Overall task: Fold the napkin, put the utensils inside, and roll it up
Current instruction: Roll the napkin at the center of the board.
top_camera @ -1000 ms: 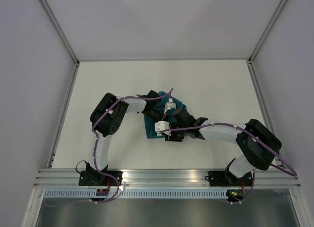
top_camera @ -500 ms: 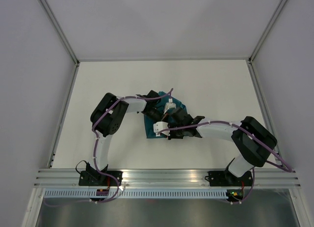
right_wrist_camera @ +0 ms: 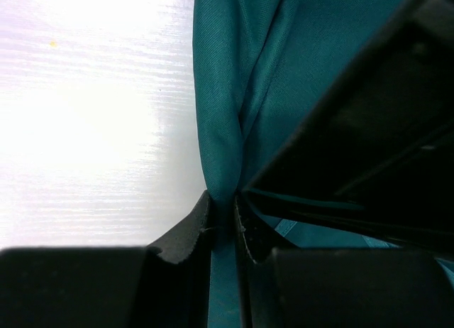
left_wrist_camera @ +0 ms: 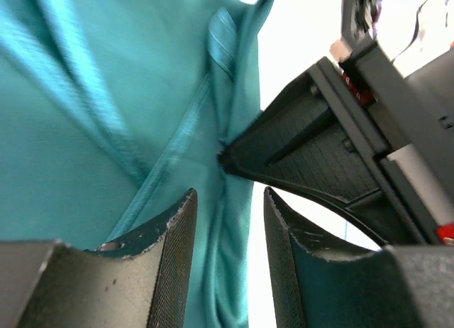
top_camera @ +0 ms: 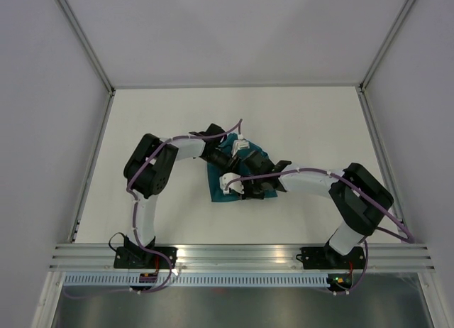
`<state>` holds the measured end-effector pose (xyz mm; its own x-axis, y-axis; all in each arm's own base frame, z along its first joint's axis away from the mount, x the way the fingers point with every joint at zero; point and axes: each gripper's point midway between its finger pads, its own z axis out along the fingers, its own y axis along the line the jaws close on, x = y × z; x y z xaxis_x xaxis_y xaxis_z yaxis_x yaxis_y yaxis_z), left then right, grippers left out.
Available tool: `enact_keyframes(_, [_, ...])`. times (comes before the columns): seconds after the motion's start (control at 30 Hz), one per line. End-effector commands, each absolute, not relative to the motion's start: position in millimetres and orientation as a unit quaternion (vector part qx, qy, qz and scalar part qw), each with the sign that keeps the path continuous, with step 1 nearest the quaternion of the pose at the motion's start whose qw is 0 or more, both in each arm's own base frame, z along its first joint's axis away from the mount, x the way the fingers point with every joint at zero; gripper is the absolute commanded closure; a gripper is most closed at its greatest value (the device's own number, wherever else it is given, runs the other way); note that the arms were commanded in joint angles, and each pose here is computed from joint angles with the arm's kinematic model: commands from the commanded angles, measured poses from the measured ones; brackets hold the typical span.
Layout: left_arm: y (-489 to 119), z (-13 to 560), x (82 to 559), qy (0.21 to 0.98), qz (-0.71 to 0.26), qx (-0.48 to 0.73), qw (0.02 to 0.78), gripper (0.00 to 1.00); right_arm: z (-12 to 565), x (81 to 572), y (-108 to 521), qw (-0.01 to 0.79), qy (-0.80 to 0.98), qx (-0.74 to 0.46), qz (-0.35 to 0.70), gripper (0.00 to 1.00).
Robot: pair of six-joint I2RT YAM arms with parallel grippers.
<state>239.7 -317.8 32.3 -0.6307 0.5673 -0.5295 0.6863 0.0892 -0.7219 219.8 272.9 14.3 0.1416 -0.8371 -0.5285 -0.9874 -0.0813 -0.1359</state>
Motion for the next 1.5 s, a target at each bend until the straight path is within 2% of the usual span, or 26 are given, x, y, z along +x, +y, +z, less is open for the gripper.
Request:
enact_keyframes(0.0, [-319.4, 62.8, 271.0, 0.738, -0.515, 0.418, 0.124, 0.52, 8.6, 203.0, 269.1, 0.185, 0.645, -0.713, 0.203, 0.87])
enact_keyframes(0.17, [-297.8, 67.2, 315.8, 0.785, -0.491, 0.335, 0.178, 0.53, 11.4, 205.7, 270.1, 0.168, 0.657, -0.697, 0.234, 0.87])
enact_keyframes(0.33, [-269.4, 86.2, 369.5, 0.804, -0.442, 0.282, 0.281, 0.58, 10.5, 207.9, 271.1, 0.144, 0.664, -0.687, 0.257, 0.87])
enact_keyframes(0.5, [-251.6, 106.3, 389.9, 0.805, -0.383, 0.26, 0.37, 0.58, 8.5, 211.1, 270.9, 0.115, 0.674, -0.672, 0.284, 0.88])
enact_keyframes(0.53, [-246.8, 120.9, 399.4, 0.798, -0.364, 0.253, 0.408, 0.57, 7.9, 212.1, 270.7, 0.111, 0.676, -0.669, 0.288, 0.88])
enact_keyframes(0.63, [-235.3, 139.7, 403.8, 0.787, -0.334, 0.237, 0.462, 0.56, 5.6, 214.9, 270.6, 0.089, 0.683, -0.658, 0.305, 0.88])
enact_keyframes(1.1, [-199.4, 174.7, 391.6, 0.756, -0.24, 0.235, 0.562, 0.53, -11.0, 227.3, 267.5, -0.017, 0.709, -0.596, 0.376, 0.88])
enact_keyframes(1.23, [-197.7, 176.7, 380.9, 0.732, -0.207, 0.295, 0.578, 0.53, -14.3, 231.0, 267.4, -0.032, 0.715, -0.584, 0.383, 0.88])
enact_keyframes(1.47, [-212.4, 153.8, 339.7, 0.686, -0.19, 0.421, 0.562, 0.5, -21.0, 238.5, 264.6, -0.056, 0.732, -0.552, 0.396, 0.88])
